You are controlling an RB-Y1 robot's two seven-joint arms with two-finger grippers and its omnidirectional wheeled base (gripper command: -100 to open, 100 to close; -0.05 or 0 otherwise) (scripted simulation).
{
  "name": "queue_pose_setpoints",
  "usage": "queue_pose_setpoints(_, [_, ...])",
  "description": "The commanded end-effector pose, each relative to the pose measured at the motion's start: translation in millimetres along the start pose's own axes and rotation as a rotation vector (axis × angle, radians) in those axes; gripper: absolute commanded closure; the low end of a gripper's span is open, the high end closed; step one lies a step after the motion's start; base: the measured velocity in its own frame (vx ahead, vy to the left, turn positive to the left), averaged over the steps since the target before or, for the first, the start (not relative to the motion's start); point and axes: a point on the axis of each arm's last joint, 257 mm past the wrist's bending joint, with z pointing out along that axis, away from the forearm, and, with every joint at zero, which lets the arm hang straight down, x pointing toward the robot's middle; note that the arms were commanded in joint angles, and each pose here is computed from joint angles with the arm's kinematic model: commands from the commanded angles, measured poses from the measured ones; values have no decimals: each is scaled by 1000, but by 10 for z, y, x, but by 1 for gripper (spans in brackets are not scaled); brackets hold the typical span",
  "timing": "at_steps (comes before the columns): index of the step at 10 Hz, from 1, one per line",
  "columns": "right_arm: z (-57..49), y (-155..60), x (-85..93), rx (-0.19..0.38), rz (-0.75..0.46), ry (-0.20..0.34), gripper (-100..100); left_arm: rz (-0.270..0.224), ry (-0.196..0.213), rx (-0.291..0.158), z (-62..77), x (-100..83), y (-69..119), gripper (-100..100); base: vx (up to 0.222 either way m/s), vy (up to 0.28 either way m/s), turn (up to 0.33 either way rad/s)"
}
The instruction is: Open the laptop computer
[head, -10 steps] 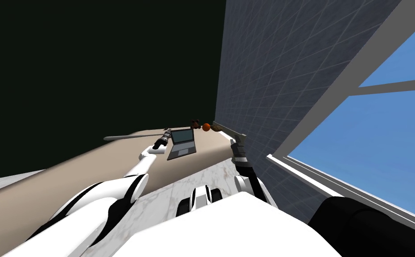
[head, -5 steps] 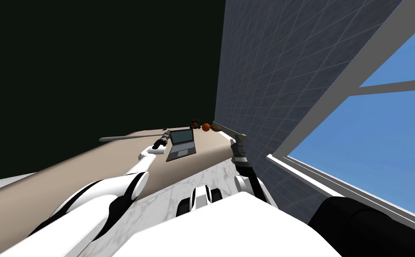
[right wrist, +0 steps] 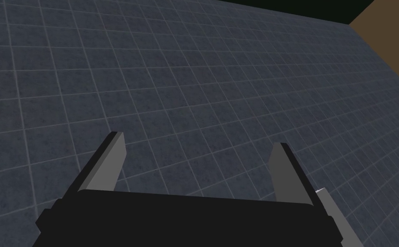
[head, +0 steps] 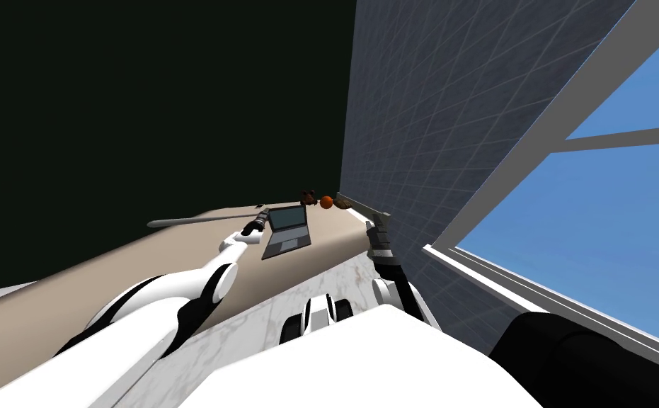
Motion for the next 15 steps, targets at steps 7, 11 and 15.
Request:
queue_pose_setpoints(7, [0, 0, 0, 0, 0, 0, 0, -85, -20, -120, -313, -106, 736, -100, 4, 34, -195])
queue_pose_setpoints(11, [0, 0, 0, 0, 0, 0, 0, -163, -70, -206, -612, -305, 1217, -100, -3, 59, -336])
queue_pose_setpoints(15, [0, 0, 0, 0, 0, 0, 0, -182, -117, -333, -1032, -458, 1897, -100, 0, 39, -184])
